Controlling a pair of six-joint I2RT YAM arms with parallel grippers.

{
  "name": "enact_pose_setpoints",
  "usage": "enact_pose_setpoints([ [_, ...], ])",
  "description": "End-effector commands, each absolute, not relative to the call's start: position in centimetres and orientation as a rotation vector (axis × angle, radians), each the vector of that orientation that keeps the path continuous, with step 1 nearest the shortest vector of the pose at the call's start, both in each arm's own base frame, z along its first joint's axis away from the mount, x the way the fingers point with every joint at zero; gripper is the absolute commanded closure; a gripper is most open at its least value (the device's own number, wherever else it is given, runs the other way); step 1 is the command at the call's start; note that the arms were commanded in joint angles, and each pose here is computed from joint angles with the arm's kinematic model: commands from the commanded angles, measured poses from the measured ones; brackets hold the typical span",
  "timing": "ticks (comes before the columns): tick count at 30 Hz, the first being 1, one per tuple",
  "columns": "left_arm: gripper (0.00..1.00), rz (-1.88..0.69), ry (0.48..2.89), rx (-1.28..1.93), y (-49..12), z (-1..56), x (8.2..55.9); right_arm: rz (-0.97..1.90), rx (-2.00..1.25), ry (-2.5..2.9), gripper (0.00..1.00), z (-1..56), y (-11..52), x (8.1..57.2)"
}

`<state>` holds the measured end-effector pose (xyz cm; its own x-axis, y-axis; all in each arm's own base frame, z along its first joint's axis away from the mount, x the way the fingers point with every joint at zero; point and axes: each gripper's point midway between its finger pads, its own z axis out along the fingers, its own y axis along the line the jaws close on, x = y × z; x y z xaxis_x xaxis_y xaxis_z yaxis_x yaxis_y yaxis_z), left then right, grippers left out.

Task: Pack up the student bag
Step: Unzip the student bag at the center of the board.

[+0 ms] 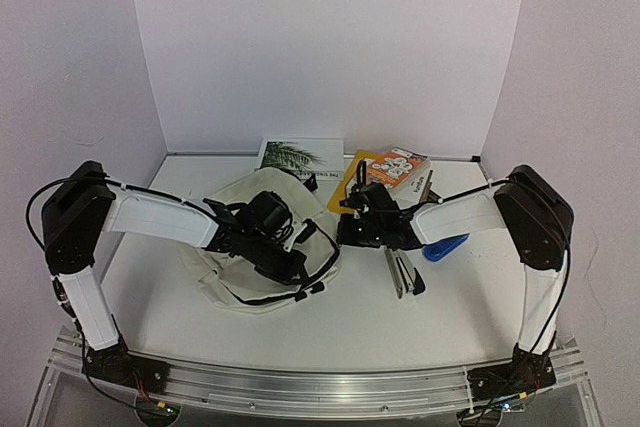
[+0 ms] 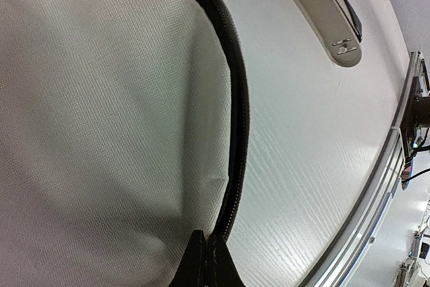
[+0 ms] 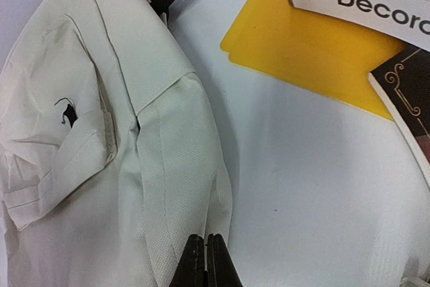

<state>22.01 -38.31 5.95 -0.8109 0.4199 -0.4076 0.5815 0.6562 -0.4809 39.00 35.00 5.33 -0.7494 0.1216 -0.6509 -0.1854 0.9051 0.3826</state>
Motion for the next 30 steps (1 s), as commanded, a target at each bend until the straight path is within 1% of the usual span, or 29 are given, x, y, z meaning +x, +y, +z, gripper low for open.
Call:
enact_pose_setpoints([
  [1, 0.96, -0.860, 2.654, 0.808, -37.2, 6.7, 20.6, 0.695, -0.056, 2.220, 1.00, 9.3, 37.0, 41.1],
  [2, 0.87, -0.853, 2.628, 0.805, -37.5, 7.2, 21.2, 0.715, -0.063, 2.213, 1.00, 9.6, 37.2, 40.9],
  [4, 0.73, -0.824, 2.558, 0.802, -38.4, 8.5, 22.8, 0.764, -0.085, 2.219, 1.00, 9.8, 37.7, 40.3],
  [6, 0.64, -0.803, 2.516, 0.799, -39.1, 9.2, 24.0, 0.784, -0.088, 2.226, 1.00, 9.8, 37.8, 40.1],
  [7, 0.55, -0.767, 2.468, 0.778, -39.7, 9.9, 25.4, 0.799, -0.091, 2.237, 1.00, 9.6, 37.9, 39.6],
  [11, 0.36, -0.734, 2.356, 0.750, -41.2, 11.1, 28.0, 0.814, -0.093, 2.246, 1.00, 9.6, 37.6, 38.9],
  [12, 0.34, -0.735, 2.329, 0.756, -41.7, 11.4, 28.4, 0.815, -0.094, 2.248, 1.00, 9.6, 37.4, 38.8],
  [16, 0.32, -0.720, 2.327, 0.767, -42.6, 10.6, 29.3, 0.825, -0.092, 2.242, 1.00, 10.2, 37.2, 38.4],
  [21, 0.39, -0.709, 2.313, 0.750, -42.9, 9.4, 29.9, 0.818, -0.068, 2.236, 1.00, 10.6, 36.5, 38.2],
  [26, 0.40, -0.764, 2.318, 0.773, -43.7, 8.5, 29.4, 0.816, -0.052, 2.238, 1.00, 10.6, 36.2, 38.0],
  [28, 0.48, -0.773, 2.325, 0.774, -43.7, 8.1, 29.3, 0.812, -0.053, 2.239, 1.00, 10.6, 36.1, 37.9],
  [30, 0.61, -0.778, 2.322, 0.768, -43.6, 8.0, 29.2, 0.814, -0.056, 2.238, 1.00, 10.6, 36.1, 37.9],
])
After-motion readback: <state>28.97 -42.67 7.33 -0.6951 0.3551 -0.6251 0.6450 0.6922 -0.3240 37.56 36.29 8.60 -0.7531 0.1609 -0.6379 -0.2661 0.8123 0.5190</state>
